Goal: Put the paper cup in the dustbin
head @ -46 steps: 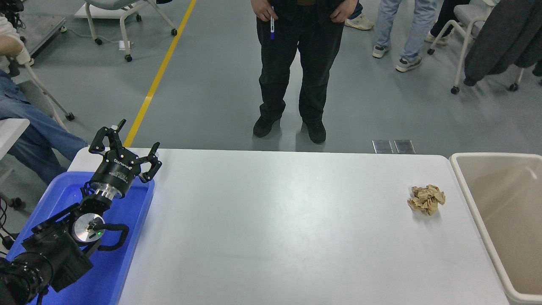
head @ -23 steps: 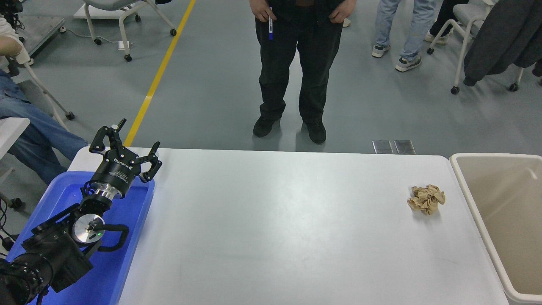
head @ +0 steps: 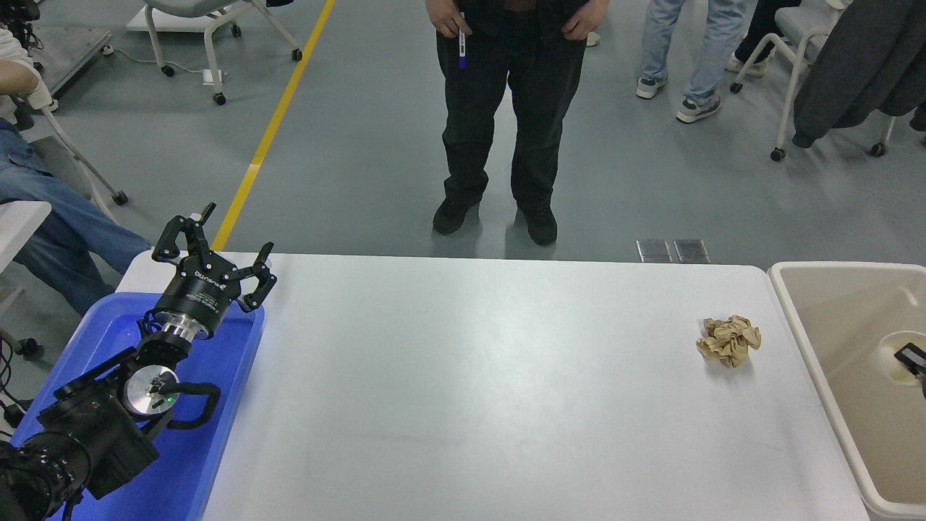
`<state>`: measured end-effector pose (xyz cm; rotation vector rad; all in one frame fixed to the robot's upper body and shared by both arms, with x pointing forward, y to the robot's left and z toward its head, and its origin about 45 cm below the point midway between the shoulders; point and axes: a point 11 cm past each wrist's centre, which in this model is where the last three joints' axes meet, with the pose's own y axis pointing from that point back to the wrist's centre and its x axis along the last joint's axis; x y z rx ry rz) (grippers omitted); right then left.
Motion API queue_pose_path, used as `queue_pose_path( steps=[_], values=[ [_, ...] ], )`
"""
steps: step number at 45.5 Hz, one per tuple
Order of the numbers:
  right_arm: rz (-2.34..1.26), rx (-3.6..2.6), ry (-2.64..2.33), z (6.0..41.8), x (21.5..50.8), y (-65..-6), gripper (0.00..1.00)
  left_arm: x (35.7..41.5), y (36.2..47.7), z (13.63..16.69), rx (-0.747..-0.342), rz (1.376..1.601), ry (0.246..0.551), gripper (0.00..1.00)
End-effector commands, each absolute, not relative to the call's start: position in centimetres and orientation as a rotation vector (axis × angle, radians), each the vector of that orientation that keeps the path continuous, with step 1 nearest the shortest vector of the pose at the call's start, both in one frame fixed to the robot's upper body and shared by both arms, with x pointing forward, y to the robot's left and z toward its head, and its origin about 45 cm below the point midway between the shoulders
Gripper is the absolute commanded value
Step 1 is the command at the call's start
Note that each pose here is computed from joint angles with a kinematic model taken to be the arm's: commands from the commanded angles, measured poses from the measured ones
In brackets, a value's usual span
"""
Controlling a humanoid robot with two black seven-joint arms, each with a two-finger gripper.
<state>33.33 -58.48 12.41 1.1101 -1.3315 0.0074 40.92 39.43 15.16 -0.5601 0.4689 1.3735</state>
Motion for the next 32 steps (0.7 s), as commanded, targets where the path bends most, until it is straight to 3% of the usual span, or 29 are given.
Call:
queue_pose_path(
  steps=[1,2,7,16,25,32],
  values=[
    [-0.009,1.11,-1.328,11.6,32.8,-58.2,0.0,40.92,39.4,15.17,-0.561,1.374,0.469,1.0],
    [-0.007,1.111,-1.326,11.5,32.9,-58.1,0.05,40.92,39.4,15.17,-0.561,1.374,0.469,1.0],
    [0.022,1.087,-1.344,11.8,33.0,-58.3,0.45,40.91,39.5,15.15,-0.559,1.374,0.468,1.0],
    [0.04,1.071,-1.374,12.2,33.1,-58.6,0.78,40.92,39.4,15.17,-0.56,1.373,0.469,1.0],
    [0.059,1.074,-1.399,13.3,34.1,-58.6,0.86,40.91,39.5,15.15,-0.559,1.374,0.468,1.0],
    [0.109,1.078,-1.476,17.2,36.6,-59.3,0.93,40.92,39.4,15.17,-0.561,1.374,0.469,1.0]
  ],
)
